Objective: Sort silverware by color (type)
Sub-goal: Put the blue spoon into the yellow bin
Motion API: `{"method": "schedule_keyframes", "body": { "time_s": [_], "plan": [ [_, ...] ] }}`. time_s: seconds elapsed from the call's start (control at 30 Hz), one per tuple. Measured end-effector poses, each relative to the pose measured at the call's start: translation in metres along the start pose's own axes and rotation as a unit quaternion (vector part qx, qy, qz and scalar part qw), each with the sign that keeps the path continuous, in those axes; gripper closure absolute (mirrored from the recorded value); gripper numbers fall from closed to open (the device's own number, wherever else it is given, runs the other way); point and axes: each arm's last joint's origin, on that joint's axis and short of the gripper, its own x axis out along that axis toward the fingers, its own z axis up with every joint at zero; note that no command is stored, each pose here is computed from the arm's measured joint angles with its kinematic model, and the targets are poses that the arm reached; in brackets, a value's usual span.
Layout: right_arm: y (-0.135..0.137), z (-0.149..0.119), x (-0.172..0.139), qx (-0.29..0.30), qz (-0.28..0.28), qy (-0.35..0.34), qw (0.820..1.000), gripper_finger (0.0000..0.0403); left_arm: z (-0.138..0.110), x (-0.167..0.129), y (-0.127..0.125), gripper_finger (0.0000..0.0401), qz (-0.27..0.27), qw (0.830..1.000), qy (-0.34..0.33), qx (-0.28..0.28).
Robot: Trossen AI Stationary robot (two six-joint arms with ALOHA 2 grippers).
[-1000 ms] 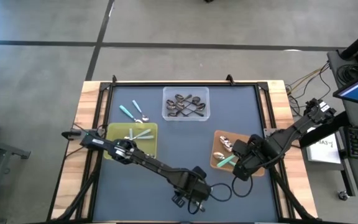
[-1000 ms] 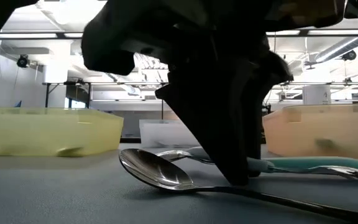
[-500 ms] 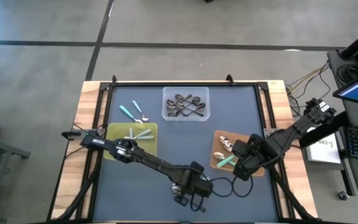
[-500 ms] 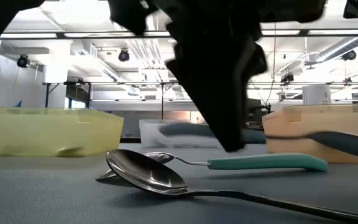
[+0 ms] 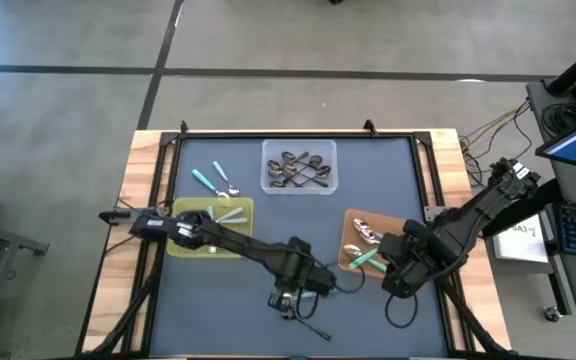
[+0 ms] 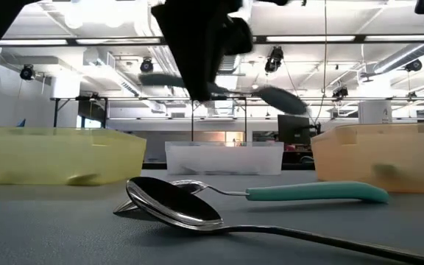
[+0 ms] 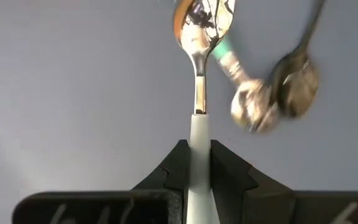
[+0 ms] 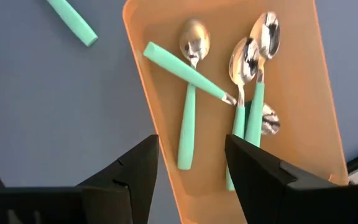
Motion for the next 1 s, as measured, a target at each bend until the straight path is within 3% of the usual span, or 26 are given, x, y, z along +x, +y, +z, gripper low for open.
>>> {"method": "schedule_keyframes", "body": {
  "time_s": [0.23, 0.37, 0.47, 0.57, 0.7, 0.83, 1.0],
  "plan": [
    [0.005, -0.013, -0.001, -0.025, -0.017, -0.052, 0.998, 0.0225, -0.040, -0.042, 0.020, 0.0374, 0.029, 0.997, 0.027, -0.064],
    [0.006, -0.017, 0.000, -0.028, -0.026, -0.076, 0.996, 0.0225, -0.086, -0.063, 0.025, 0.0373, 0.050, 0.992, 0.019, -0.117],
    [0.006, -0.017, 0.001, -0.029, -0.029, -0.081, 0.996, 0.0225, -0.131, -0.064, 0.034, 0.0373, 0.070, 0.979, 0.014, -0.191],
    [0.005, -0.015, 0.001, -0.029, -0.035, -0.095, 0.994, 0.0225, -0.178, -0.063, 0.036, 0.0373, 0.070, 0.958, -0.003, -0.277],
    [0.004, -0.010, 0.001, -0.019, -0.045, -0.123, 0.991, 0.0225, -0.231, -0.049, 0.032, 0.0372, 0.072, 0.935, -0.028, -0.347],
    [0.005, -0.001, 0.002, 0.011, -0.031, -0.146, 0.989, 0.0225, -0.273, -0.033, 0.029, 0.0372, 0.083, 0.923, -0.049, -0.373],
    [0.011, 0.014, 0.003, 0.052, 0.011, -0.181, 0.982, 0.0225, -0.306, -0.011, 0.024, 0.0367, 0.084, 0.922, -0.049, -0.375]
  ]
}}
